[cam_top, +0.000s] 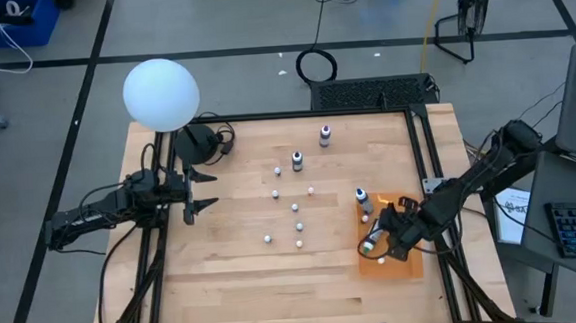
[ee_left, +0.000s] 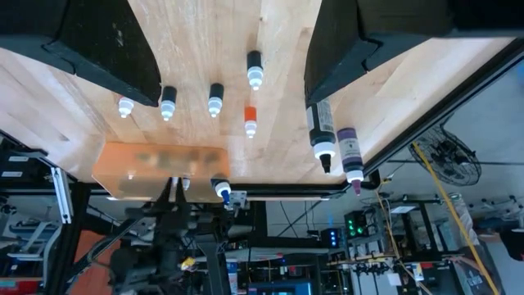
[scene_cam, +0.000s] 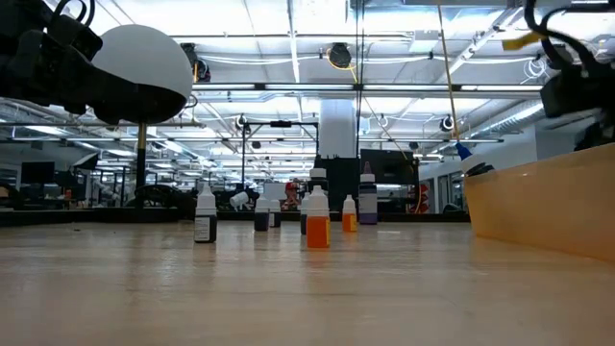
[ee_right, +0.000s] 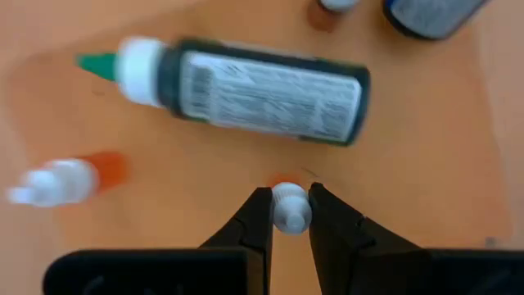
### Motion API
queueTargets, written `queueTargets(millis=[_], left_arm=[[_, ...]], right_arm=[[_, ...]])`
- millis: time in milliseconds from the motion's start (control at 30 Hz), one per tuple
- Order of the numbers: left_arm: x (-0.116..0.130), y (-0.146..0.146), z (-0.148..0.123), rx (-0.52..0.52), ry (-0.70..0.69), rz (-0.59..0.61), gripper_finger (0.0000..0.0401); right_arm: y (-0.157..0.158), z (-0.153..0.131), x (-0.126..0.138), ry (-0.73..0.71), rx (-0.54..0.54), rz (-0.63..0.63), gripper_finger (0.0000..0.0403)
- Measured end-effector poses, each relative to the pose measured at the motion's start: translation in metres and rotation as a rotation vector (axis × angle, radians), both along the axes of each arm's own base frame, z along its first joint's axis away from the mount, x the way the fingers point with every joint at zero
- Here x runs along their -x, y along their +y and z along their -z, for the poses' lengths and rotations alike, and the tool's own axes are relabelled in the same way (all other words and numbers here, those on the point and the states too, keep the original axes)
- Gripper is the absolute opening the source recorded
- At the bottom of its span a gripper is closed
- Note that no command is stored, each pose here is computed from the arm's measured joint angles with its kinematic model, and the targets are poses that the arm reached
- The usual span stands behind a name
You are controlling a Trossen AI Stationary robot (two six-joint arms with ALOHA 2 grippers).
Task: Pick & Place food coloring
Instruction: Put the middle small yellow food coloring bottle into the orange bin, then put the top small yellow food coloring bottle into the orange bin
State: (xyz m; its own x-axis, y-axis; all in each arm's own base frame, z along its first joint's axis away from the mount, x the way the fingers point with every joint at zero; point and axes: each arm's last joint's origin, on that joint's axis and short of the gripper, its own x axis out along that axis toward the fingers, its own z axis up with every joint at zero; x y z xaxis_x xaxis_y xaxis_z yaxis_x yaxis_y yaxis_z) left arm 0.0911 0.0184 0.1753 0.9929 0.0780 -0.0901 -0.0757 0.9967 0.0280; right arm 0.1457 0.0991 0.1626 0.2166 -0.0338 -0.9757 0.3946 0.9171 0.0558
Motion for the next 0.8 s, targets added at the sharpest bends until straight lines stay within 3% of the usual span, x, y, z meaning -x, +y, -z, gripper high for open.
queueTargets(millis=[300,600,800], left_arm=[[0.0,0.0,-0.0001,0.0,-0.001,0.0,0.0299],[0.0,0.0,0.0,0.0,0.0,0.0,0.0299],[0.0,0.0,0.0,0.0,0.0,0.001,0.0299]], right_arm=[[0.0,0.0057,-0.0002,-0.032,-0.012,-0.011,0.0045],[0.0013,0.0071,-0.0021,-0.047,-0.049,0.058,0.0185],[-0.0046,-0.0013,-0.0021,-0.079,-0.088,0.06,0.022]])
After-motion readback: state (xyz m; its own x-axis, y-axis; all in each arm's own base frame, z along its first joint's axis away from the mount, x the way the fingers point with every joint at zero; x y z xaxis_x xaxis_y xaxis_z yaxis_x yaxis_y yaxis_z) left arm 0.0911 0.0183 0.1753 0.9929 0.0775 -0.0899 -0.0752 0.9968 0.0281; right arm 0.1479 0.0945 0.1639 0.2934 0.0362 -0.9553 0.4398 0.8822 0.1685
